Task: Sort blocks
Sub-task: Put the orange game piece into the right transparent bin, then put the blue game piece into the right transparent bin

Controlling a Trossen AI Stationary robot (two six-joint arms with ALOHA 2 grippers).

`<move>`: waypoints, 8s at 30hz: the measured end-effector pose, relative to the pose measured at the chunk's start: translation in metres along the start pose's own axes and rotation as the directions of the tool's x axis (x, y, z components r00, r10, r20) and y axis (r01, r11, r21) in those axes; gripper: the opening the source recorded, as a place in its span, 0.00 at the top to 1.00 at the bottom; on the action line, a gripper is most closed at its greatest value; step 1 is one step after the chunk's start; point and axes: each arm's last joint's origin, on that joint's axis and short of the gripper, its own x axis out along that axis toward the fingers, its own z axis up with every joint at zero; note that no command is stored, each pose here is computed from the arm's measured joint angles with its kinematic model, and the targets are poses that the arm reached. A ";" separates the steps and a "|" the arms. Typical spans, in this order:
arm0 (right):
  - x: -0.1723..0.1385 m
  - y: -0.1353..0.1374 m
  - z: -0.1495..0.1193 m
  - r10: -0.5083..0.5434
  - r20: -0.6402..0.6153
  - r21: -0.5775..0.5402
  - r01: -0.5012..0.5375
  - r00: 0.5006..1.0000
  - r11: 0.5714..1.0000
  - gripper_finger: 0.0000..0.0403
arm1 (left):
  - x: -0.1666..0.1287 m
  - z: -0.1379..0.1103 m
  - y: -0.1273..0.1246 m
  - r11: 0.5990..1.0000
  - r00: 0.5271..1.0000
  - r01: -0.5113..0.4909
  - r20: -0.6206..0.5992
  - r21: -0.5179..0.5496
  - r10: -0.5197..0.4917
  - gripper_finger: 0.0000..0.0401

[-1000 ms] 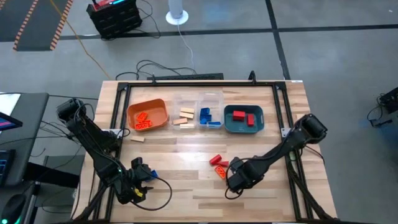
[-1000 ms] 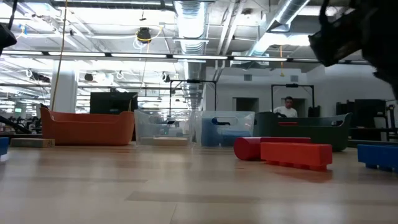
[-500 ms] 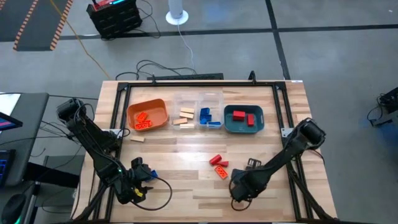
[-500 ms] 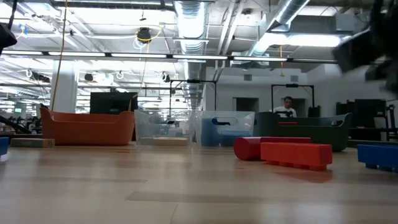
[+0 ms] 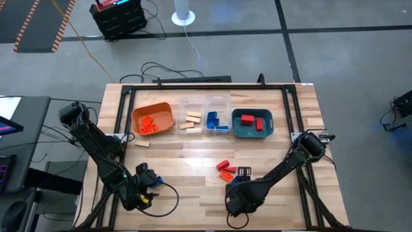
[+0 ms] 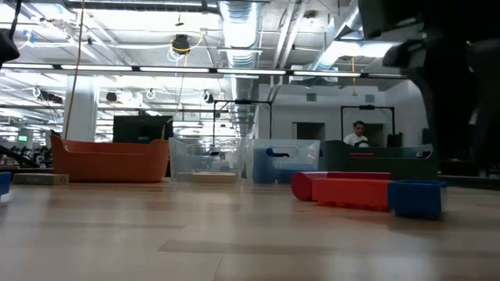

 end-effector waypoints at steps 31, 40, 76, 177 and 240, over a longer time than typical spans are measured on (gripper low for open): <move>0.029 -0.029 0.014 0.062 -0.061 -0.326 -0.078 0.996 0.942 0.25 | 0.001 0.001 0.001 1.000 1.000 0.000 -0.019 -0.007 0.000 0.30; 0.043 -0.032 0.011 0.069 -0.052 -0.340 -0.082 0.996 0.937 0.25 | 0.001 0.001 0.001 1.000 1.000 -0.001 -0.018 -0.007 0.001 0.30; 0.023 0.005 0.013 0.181 0.104 -0.576 -0.089 0.978 0.812 0.34 | 0.003 0.004 0.005 1.000 0.999 -0.025 -0.021 -0.011 0.025 0.30; -0.108 -0.090 0.065 -0.026 0.515 0.049 0.001 0.857 0.999 0.52 | 0.055 0.018 0.026 0.974 0.946 -0.221 -0.254 -0.041 0.204 0.30; -0.075 -0.067 0.090 -0.274 0.853 0.300 0.014 0.443 0.954 0.52 | -0.016 0.118 -0.013 0.899 0.539 -0.421 0.829 0.116 0.145 0.64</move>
